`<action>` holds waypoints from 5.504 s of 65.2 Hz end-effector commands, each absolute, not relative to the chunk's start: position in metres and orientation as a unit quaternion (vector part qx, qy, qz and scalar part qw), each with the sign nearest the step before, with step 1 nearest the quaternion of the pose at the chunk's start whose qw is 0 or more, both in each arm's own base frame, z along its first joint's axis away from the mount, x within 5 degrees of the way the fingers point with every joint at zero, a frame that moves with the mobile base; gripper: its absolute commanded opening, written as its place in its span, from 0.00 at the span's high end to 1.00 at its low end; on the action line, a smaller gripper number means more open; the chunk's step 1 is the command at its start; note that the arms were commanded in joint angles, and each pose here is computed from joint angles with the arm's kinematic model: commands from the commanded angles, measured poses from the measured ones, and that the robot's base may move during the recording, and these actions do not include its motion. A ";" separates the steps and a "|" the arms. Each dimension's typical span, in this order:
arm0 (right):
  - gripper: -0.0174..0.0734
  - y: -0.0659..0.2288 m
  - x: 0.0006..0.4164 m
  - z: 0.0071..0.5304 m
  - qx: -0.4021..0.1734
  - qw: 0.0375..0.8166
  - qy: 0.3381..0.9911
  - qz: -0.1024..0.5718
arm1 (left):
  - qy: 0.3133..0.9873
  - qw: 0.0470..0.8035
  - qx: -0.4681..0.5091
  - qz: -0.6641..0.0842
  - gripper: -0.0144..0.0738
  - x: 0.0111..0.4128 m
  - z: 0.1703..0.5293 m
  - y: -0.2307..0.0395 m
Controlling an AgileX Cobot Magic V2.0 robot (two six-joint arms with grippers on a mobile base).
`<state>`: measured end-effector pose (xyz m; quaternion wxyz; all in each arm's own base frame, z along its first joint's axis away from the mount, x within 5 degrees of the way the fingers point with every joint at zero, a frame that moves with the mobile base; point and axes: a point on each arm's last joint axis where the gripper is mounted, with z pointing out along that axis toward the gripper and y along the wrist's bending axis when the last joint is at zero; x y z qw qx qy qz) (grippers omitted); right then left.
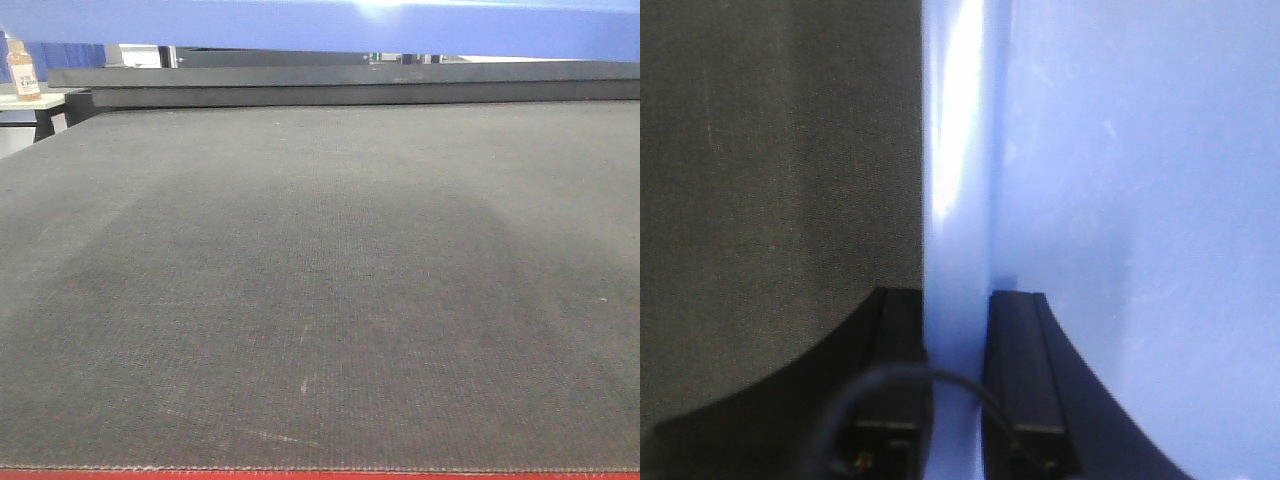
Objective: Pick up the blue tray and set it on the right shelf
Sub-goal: 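Lift the blue tray up off the table with both grippers, then hold the tray raised with both grippers while driving to the shelf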
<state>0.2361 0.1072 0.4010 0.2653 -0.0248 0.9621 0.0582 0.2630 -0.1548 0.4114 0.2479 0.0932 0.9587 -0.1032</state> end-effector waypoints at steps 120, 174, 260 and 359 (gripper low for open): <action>0.75 0.106 0.231 0.417 -0.041 0.307 0.948 0.075 | 0.959 0.238 0.098 -0.121 0.89 0.247 0.427 -0.153; 0.75 0.106 0.231 0.417 -0.041 0.307 0.948 0.075 | 0.959 0.238 0.098 -0.121 0.89 0.247 0.427 -0.153; 0.75 0.106 0.231 0.417 -0.041 0.306 0.948 0.074 | 0.959 0.238 0.098 -0.121 0.89 0.247 0.427 -0.153; 0.75 0.106 0.231 0.417 -0.041 0.306 0.948 0.074 | 0.959 0.235 0.099 -0.128 0.89 0.246 0.427 -0.154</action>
